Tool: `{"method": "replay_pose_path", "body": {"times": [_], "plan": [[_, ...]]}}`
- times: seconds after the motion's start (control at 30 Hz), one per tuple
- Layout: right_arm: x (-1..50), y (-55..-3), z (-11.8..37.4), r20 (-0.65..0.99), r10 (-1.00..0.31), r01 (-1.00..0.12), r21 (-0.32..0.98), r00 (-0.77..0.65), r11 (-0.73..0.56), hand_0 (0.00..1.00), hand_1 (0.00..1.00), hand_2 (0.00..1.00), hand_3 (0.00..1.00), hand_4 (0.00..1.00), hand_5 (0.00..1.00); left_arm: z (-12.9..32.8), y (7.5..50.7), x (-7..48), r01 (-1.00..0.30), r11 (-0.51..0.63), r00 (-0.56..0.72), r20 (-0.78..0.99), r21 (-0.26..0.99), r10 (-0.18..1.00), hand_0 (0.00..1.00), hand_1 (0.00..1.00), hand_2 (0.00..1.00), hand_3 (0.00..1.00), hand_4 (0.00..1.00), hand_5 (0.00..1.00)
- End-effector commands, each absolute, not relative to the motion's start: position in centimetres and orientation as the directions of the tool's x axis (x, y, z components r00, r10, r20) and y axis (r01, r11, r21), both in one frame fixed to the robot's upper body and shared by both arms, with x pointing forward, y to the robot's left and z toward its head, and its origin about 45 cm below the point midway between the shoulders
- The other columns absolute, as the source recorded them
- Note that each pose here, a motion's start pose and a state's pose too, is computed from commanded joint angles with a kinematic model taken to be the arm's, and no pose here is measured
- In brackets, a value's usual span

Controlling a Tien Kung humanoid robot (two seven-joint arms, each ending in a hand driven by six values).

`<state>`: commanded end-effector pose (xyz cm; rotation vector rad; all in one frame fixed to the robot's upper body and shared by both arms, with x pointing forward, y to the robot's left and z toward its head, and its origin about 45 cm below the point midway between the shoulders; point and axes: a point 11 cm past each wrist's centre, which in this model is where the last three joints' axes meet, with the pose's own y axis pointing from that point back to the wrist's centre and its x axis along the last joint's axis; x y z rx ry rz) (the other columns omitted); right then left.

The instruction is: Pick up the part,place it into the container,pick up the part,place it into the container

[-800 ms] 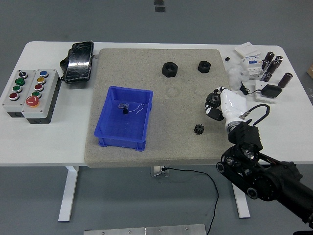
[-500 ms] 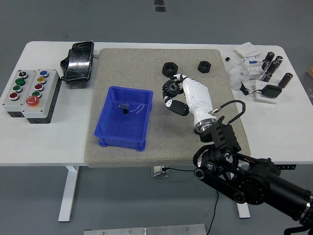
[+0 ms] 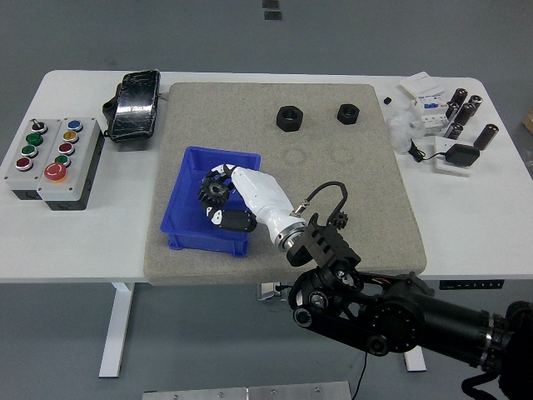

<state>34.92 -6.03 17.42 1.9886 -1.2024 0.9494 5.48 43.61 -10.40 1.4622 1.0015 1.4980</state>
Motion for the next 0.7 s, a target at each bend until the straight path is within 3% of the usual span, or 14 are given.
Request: {"method": "replay_pose_path", "body": {"times": [0.03, 0.07, 0.23, 0.27, 0.43, 0.47, 0.53, 0.7], "plan": [[35.0, -6.2, 17.2, 0.838, -0.438, -0.91, 0.152, 0.325, -0.385, 0.724, 0.748, 0.694, 0.669, 0.28, 0.108, -10.4, 43.6, 5.5, -0.015, -0.369, -0.014, 0.368, 0.929, 0.93, 0.63, 0.553, 0.533, 0.605, 0.657, 0.357], [35.1, -6.3, 17.0, 0.85, -0.418, -0.911, 0.16, 0.322, -0.379, 0.797, 0.814, 0.791, 0.723, 0.417, 0.144, -10.4, 43.6, 5.4, -0.014, -0.369, -0.014, 0.369, 0.929, 0.929, 0.63, 0.553, 0.533, 0.605, 0.657, 0.357], [35.1, -6.3, 16.9, 0.892, -0.341, -0.913, 0.161, 0.298, -0.376, 0.797, 0.814, 0.791, 0.723, 0.417, 0.144, -10.4, 43.7, 5.4, -0.013, -0.37, -0.013, 0.37, 0.929, 0.929, 0.63, 0.553, 0.533, 0.605, 0.657, 0.357], [35.1, -6.3, 16.9, 0.894, -0.336, -0.912, 0.16, 0.295, -0.377, 0.822, 0.85, 0.826, 0.77, 0.57, 0.152, -10.4, 43.7, 5.4, -0.013, -0.37, -0.012, 0.369, 0.929, 0.929, 0.63, 0.553, 0.533, 0.605, 0.657, 0.357], [35.1, -6.0, 17.2, 0.894, -0.344, -0.908, 0.138, 0.286, -0.396, 0.822, 0.85, 0.826, 0.77, 0.57, 0.152, -10.4, 43.6, 5.6, -0.018, -0.368, -0.012, 0.367, 0.93, 0.93, 0.63, 0.553, 0.533, 0.605, 0.657, 0.357], [35.1, -5.9, 17.3, 0.893, -0.35, -0.908, 0.133, 0.284, -0.398, 0.826, 0.85, 0.825, 0.781, 0.633, 0.155, -10.4, 43.5, 5.6, -0.018, -0.367, -0.012, 0.367, 0.93, 0.93, 0.63, 0.553, 0.531, 0.604, 0.656, 0.358], [35.1, -5.9, 17.5, 0.889, -0.362, -0.907, 0.12, 0.279, -0.403, 0.826, 0.85, 0.825, 0.781, 0.633, 0.155, -10.4, 43.5, 5.6, -0.018, -0.367, -0.011, 0.367, 0.93, 0.93, 0.63, 0.553, 0.531, 0.604, 0.656, 0.358], [35.3, -6.5, 18.4, 0.836, -0.488, -0.922, 0.052, 0.251, -0.385, 0.794, 0.82, 0.8, 0.751, 0.637, 0.157, -10.4, 43.5, 5.6, -0.017, -0.366, -0.01, 0.366, 0.93, 0.93, 0.629, 0.552, 0.533, 0.605, 0.656, 0.36]]}}
